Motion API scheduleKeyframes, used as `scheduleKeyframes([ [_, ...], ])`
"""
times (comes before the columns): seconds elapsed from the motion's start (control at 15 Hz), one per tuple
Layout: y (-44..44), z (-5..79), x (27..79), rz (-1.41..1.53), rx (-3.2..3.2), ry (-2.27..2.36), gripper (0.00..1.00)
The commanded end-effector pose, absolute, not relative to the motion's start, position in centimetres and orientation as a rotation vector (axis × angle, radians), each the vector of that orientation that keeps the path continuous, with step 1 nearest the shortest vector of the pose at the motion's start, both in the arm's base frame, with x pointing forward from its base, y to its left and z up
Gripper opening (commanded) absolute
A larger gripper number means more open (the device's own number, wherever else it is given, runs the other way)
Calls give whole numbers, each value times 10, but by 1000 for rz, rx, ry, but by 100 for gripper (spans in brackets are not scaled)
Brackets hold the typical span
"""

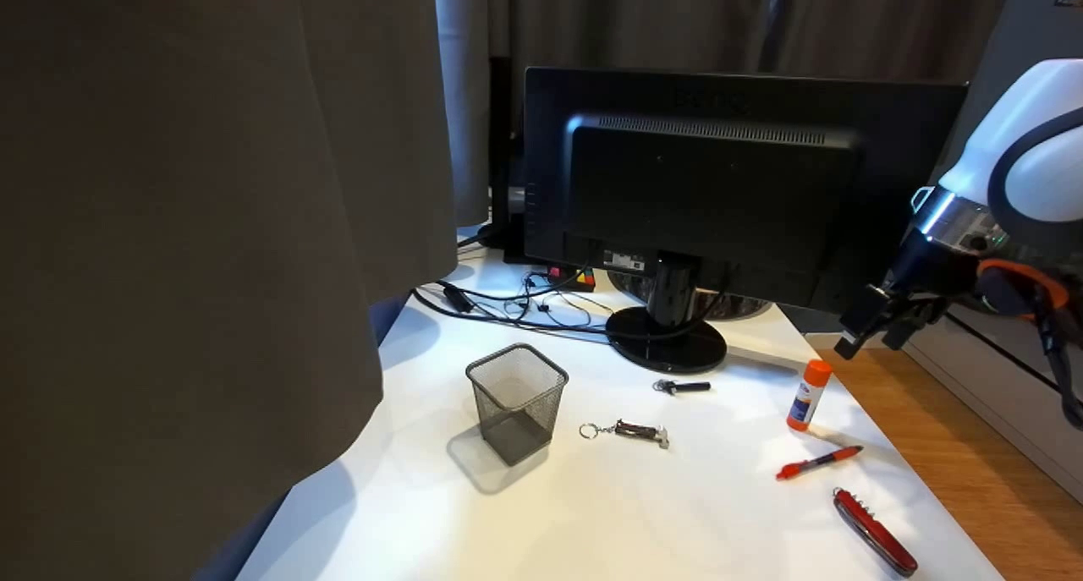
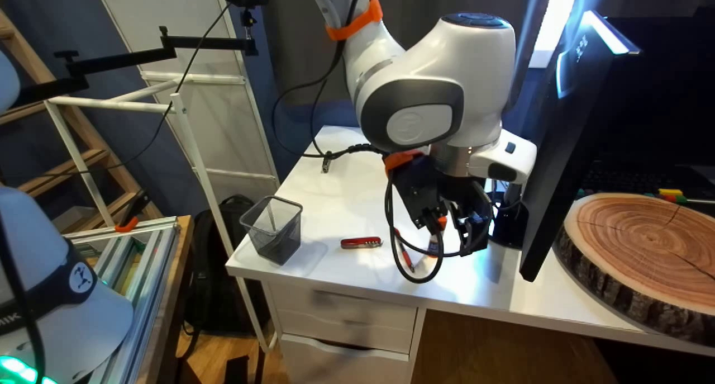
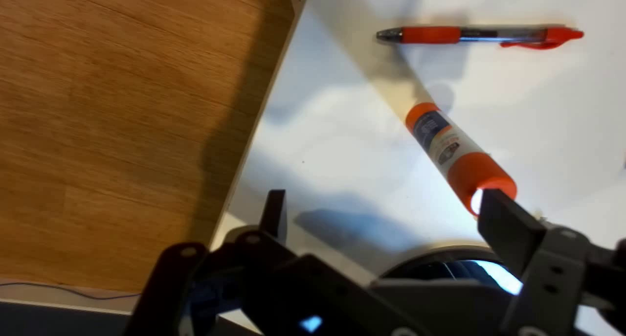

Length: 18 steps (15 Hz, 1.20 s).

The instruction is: Put the glue stick in the basket

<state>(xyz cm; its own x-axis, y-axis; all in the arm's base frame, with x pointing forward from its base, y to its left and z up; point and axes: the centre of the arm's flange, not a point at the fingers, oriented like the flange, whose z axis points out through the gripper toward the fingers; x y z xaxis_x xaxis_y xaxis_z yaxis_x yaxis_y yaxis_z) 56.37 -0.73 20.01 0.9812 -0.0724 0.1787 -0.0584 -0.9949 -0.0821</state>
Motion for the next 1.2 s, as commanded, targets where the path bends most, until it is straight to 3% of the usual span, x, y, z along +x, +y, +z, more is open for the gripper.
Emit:
scheduleKeyframes([
  [0.0, -3, 198, 567, -280, -3028, 81, 100],
  [1.0, 46, 206, 568, -317, -3079, -12, 100],
  [1.13, 50, 200, 571, -299, -3103, -10, 81],
])
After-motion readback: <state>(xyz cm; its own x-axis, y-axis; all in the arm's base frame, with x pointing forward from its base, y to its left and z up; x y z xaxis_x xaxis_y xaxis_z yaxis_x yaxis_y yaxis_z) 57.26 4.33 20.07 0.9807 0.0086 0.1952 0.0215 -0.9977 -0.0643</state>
